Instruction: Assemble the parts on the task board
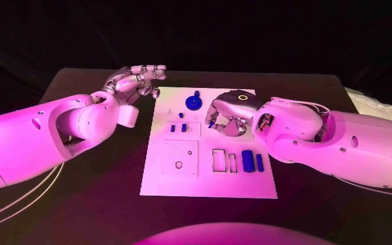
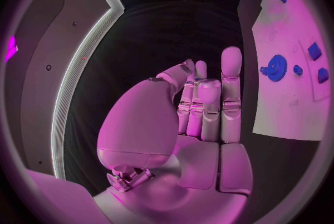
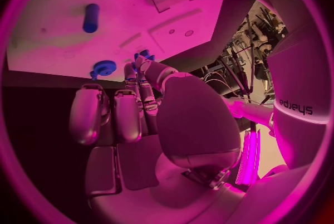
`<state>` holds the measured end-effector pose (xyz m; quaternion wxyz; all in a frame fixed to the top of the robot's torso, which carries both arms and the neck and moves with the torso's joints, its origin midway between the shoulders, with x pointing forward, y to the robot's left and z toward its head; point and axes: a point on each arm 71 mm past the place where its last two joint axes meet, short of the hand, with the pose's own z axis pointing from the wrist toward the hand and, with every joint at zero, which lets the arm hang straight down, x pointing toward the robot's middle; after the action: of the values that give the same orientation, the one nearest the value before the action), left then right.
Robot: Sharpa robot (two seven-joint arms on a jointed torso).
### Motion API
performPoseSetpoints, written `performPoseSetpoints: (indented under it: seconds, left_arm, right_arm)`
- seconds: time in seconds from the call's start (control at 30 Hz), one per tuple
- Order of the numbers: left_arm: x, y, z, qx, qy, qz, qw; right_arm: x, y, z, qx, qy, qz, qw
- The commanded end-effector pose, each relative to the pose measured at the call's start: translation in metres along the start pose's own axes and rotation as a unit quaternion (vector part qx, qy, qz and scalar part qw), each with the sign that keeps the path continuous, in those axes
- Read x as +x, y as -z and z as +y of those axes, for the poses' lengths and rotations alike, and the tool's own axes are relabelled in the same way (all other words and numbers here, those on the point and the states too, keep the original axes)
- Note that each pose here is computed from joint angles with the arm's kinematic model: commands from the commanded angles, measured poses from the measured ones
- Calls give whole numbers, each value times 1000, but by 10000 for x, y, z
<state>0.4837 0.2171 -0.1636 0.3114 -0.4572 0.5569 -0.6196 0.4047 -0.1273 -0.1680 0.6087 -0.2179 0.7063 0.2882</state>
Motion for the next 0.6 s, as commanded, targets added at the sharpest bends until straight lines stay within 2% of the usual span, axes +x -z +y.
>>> performPoseSetpoints:
  seconds: [0.03,0.2,0.6]
  left_arm:
    - [55,0,-2,3,3,15,1000]
    - [79,3,-1,2,4,18,1000]
    - [102,8,2,0,6,23,1000]
  right_arm:
    - [106,-40,127,-23,-13,12,1000]
    - [279,-121,281,-44,-19,22,999]
    - [497,-225,426,-63,-30,42,997]
